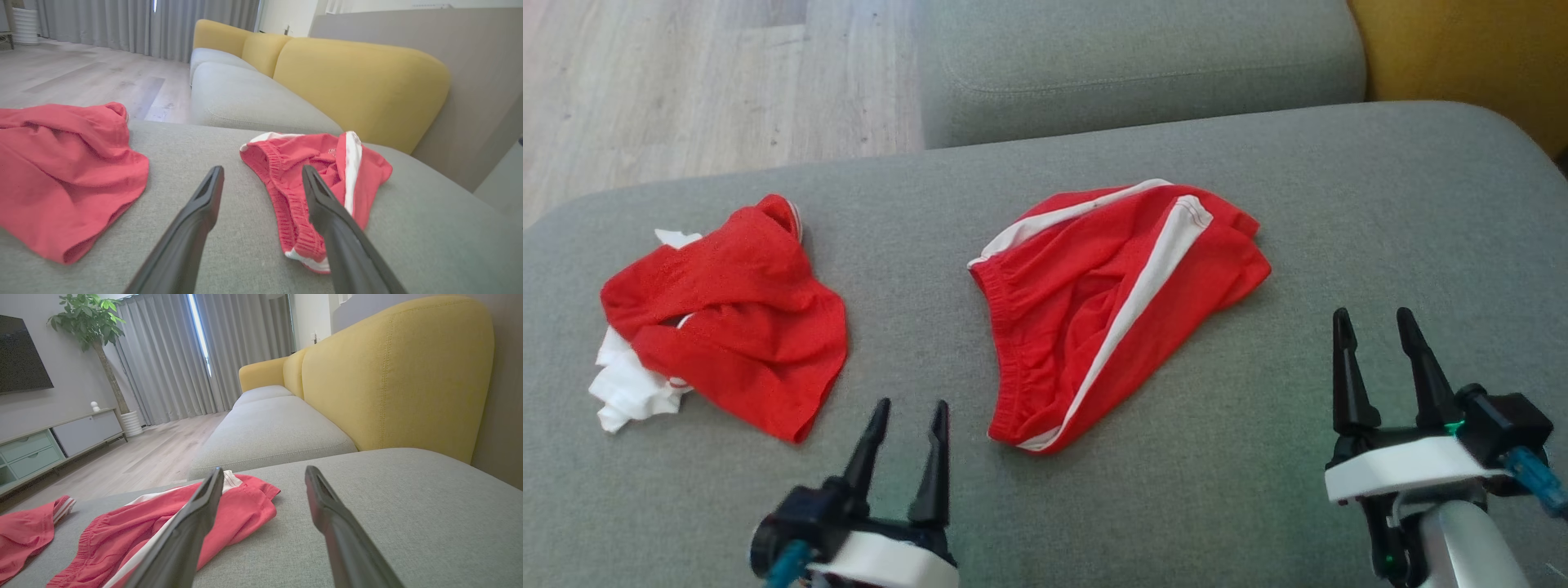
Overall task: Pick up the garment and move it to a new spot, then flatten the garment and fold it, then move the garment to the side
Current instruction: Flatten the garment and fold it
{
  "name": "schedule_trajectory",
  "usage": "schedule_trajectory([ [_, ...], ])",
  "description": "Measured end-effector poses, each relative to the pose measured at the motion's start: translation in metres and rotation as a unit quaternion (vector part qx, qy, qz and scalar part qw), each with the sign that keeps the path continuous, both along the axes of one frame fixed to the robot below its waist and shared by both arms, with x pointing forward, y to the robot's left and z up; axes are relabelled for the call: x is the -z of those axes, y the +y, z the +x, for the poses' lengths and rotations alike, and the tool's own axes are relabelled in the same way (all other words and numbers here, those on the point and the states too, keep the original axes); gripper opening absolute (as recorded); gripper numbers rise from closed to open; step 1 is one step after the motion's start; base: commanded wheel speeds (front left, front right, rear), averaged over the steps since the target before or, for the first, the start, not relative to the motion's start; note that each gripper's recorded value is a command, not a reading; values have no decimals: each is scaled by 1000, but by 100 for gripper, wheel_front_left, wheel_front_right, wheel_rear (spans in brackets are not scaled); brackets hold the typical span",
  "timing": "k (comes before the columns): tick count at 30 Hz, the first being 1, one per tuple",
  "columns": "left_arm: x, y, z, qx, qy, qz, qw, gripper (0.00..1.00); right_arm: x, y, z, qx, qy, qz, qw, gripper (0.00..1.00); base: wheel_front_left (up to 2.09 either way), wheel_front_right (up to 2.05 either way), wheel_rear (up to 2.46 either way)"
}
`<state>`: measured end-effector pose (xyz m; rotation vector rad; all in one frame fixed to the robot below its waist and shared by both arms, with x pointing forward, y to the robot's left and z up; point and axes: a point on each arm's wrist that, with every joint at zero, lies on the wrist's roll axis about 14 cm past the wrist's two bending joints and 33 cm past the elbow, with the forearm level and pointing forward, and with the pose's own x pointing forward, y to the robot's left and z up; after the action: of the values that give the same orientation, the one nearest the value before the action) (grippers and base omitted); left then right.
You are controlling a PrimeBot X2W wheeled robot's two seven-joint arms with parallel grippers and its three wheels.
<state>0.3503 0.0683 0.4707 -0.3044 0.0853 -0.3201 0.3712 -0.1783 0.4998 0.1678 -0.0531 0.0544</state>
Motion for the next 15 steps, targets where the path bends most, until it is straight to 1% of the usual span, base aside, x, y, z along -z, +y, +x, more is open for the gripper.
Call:
schedule_trajectory([
  [2, 8, -5, -1, 14, 7, 14, 1000, 100, 0, -2, 0, 3, 0, 6, 1000, 100, 0, 0, 0],
  [5, 26, -24, -9, 63, 25, 47, 997, 100, 3, -4, 0, 7, 4, 12, 1000, 100, 0, 0, 0],
  [7, 40, -36, -14, 96, 41, 64, 992, 100, 6, -5, 0, 9, 8, 14, 1000, 100, 0, 0, 0],
  [9, 57, -48, -16, 137, 62, 91, 985, 100, 11, -5, 1, 9, 16, 16, 1000, 100, 0, 0, 0],
  [12, 69, -49, -9, 158, 75, 121, 977, 100, 16, -7, 3, 13, 24, 21, 999, 100, 0, 0, 0],
  [15, 73, -52, 2, 169, 77, 133, 974, 100, 20, -9, 7, 17, 29, 20, 999, 100, 0, 0, 0],
])
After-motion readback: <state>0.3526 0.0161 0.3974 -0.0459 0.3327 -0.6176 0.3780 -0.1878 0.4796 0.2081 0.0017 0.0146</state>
